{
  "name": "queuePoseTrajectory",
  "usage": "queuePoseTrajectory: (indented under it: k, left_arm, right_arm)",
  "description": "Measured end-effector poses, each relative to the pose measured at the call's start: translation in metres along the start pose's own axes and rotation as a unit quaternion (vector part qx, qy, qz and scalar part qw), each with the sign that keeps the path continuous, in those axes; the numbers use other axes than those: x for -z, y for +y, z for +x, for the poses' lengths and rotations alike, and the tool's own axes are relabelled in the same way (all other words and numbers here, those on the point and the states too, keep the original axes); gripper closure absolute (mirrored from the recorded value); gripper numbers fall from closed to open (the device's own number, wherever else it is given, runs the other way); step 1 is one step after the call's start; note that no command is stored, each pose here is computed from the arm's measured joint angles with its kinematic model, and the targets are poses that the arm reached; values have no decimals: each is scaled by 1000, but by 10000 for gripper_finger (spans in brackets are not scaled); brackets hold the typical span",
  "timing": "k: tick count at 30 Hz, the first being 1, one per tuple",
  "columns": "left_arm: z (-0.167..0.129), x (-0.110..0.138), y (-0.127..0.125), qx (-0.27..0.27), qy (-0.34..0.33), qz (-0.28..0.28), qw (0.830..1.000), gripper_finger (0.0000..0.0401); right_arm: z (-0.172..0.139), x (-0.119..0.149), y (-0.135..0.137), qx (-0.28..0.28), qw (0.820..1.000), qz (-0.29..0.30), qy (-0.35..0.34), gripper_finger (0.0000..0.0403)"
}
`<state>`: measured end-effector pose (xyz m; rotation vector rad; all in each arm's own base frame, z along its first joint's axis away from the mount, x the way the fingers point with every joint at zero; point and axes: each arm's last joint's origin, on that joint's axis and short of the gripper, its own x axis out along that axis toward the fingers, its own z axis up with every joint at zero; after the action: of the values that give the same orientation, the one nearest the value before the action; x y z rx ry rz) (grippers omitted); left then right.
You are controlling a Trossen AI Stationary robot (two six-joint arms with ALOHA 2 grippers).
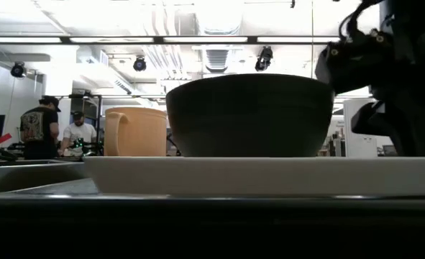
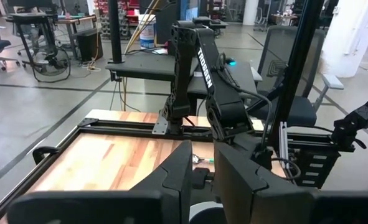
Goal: Set up tray
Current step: Adjust the white plate on the black serving tray, then put the gray napkin on the black serving tray to the right side of the white plate
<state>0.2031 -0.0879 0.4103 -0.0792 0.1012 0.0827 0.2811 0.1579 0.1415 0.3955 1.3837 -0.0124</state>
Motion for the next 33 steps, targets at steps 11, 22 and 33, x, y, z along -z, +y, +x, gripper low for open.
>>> queuePoseTrajectory:
  k: [11, 22, 33]
  left_arm:
    - [0, -1, 0, 0, -3, 7, 1000, 352]
    - [-7, 11, 12, -112, 52, 92, 988, 352]
    - [-55, 48, 63, -253, 240, 38, 937, 352]
  right_arm:
    - [-3, -20, 5, -13, 999, -30, -14, 335]
    - [-43, 2, -13, 95, 995, 19, 20, 335]
    - [-157, 15, -23, 20, 976, 126, -175, 335]
